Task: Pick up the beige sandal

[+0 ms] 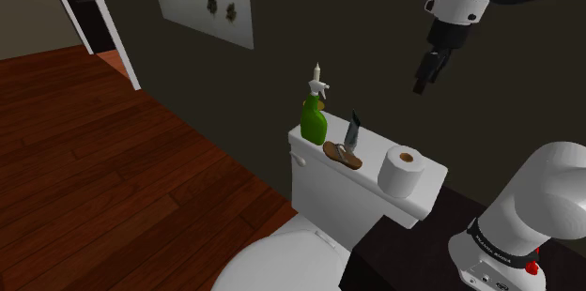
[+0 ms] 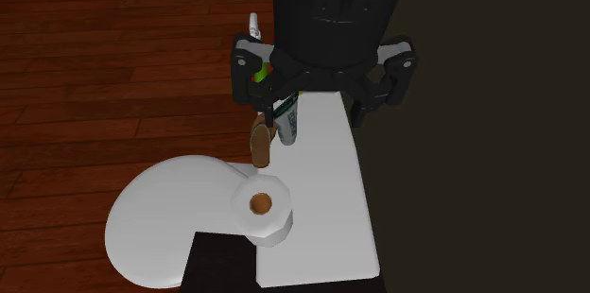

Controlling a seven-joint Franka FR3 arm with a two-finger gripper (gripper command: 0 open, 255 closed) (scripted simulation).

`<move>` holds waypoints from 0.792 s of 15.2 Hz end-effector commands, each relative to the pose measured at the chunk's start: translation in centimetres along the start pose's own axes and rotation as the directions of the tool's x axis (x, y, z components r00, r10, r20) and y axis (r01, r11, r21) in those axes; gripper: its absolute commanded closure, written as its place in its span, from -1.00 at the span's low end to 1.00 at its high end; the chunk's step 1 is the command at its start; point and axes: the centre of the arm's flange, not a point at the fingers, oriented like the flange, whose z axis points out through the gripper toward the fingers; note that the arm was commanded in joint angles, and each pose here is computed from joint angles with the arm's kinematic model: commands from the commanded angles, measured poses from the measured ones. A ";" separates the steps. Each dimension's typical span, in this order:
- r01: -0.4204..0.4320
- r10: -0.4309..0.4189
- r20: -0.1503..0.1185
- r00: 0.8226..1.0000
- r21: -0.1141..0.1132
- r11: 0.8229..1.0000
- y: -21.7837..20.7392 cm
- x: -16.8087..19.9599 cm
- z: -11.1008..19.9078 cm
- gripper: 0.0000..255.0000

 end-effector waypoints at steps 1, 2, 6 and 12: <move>0.000 0.000 0.000 1.000 0.000 1.000 0.0 0.0 0.0 -1.00; 0.007 -0.007 0.003 1.000 0.000 1.000 -0.4 0.6 1.1 -1.00; 0.037 -0.037 0.013 0.999 0.002 0.999 -1.9 2.9 5.7 -1.00; 0.081 -0.081 0.028 0.996 0.006 0.997 -4.3 6.1 12.6 -1.00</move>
